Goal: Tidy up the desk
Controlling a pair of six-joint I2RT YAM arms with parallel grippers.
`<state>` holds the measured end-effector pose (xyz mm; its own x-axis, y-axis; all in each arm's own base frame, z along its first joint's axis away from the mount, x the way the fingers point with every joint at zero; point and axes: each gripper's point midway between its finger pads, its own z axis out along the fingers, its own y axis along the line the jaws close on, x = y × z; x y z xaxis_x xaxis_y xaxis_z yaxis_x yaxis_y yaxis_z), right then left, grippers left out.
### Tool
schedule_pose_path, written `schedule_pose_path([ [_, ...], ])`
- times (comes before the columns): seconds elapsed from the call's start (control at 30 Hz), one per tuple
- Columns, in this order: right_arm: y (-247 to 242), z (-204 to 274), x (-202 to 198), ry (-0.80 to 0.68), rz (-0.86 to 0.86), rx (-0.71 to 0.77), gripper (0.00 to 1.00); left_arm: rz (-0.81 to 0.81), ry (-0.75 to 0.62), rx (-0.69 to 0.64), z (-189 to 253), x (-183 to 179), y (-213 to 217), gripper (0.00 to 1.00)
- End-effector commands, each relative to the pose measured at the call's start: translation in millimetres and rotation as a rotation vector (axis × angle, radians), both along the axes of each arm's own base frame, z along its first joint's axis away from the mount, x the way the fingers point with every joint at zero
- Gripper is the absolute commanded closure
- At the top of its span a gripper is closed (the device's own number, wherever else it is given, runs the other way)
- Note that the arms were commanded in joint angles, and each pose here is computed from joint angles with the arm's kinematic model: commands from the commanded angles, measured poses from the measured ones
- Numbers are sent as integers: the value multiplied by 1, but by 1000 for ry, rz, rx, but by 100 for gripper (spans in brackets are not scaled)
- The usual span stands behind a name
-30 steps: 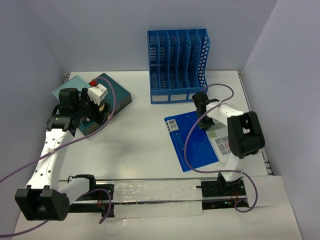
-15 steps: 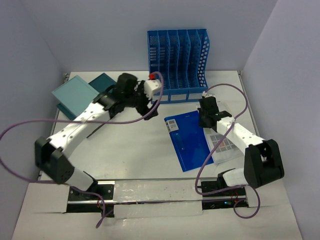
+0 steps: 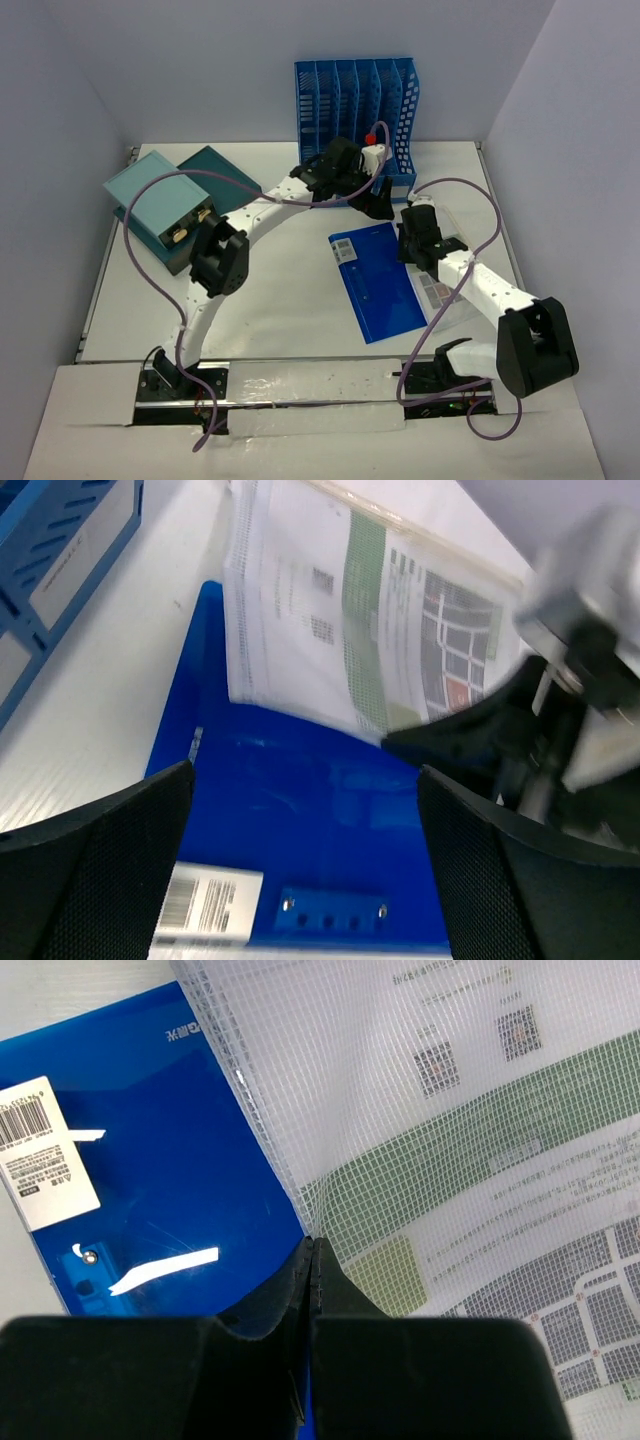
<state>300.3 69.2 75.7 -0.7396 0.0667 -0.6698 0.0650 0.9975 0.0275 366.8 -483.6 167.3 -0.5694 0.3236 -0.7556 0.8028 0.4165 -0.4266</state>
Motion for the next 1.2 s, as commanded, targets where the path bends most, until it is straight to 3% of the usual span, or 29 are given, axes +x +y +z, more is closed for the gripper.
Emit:
schedule_pose_path([
  [0.0,7,18,10,-88,-3,39,100,14,19,-112,32,5,-33,1],
  [0.37,5,29,3,-131,-4,62,100,156,268,-54,-41,2,-54,3],
  [0.57,8,26,2,-114,15,65,100,128,262,-88,-40,-2,-71,10],
  [0.6,9,26,2,-114,18,67,100,124,263,-95,-39,-1,-74,15],
  [0.77,16,30,0,-127,54,86,100,107,263,-128,-41,0,-81,65],
  [0.83,17,30,-2,-121,63,81,100,77,304,-138,-43,-7,-83,93],
  [0.87,17,30,-2,-119,65,80,100,68,321,-142,-44,-10,-83,99],
  [0.97,15,30,-4,-103,63,56,100,53,366,-149,-41,-17,-82,100],
  [1.0,14,32,-4,-95,61,40,97,51,370,-150,-37,-19,-81,100],
  [1.07,20,38,-4,-98,77,4,60,45,356,-162,-25,-19,-80,100],
  [1.17,15,44,-6,-125,41,-153,38,50,329,-184,-6,-13,-76,100],
])
